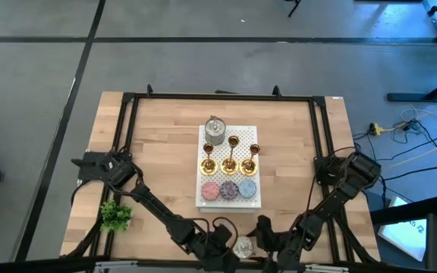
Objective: Pick & Place candle stick holders
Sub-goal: Put the silver scented candle on the shelf aligned with the other silver scented candle
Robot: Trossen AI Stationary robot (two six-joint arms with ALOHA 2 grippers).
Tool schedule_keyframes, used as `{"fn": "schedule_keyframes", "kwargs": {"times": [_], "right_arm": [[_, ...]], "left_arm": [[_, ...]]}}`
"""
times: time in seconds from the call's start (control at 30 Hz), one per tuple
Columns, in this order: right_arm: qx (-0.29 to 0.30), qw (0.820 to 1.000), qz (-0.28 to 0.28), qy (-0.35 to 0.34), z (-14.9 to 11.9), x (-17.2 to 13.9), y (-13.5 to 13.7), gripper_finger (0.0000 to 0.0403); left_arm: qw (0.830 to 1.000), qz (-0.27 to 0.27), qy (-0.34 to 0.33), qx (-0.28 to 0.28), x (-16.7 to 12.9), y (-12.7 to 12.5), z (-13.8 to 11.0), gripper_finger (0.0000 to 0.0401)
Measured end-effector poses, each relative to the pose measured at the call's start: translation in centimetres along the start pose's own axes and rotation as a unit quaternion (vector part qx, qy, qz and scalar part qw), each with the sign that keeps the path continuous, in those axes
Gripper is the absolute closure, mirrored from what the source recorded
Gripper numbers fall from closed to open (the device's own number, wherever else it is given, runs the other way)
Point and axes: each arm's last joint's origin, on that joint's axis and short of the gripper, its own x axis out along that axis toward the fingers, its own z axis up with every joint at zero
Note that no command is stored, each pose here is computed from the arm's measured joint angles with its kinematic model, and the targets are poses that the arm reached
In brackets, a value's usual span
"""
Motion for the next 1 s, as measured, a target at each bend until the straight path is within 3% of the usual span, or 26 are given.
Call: {"fn": "schedule_keyframes", "kwargs": {"times": [0.3, 0.63, 0.77, 0.9, 1.0], "right_arm": [[0.033, 0.998, 0.015, -0.043, -0.7, 1.9, 0.2, 0.0007], [0.035, 0.999, 0.009, -0.040, 0.1, 2.6, -0.7, 0.0006], [0.034, 0.999, 0.010, -0.036, 0.2, 2.7, -0.8, 0.0006], [0.034, 0.999, 0.027, -0.026, 0.2, 2.6, -0.5, 0.0006], [0.032, 0.999, 0.029, -0.023, 0.1, 2.5, -0.4, 0.0006]], "left_arm": [[1.000, -0.010, -0.002, 0.000, 0.0, -0.4, 0.8, 0.0400], [1.000, -0.001, -0.008, 0.000, 0.2, -0.1, 1.2, 0.0399], [1.000, -0.001, 0.022, -0.002, 0.2, -0.1, 0.8, 0.0400], [0.999, 0.037, 0.038, 0.000, -0.3, 0.1, -0.6, 0.0399], [0.993, 0.111, 0.023, -0.024, -1.2, 1.0, -1.5, 0.0400]]}}
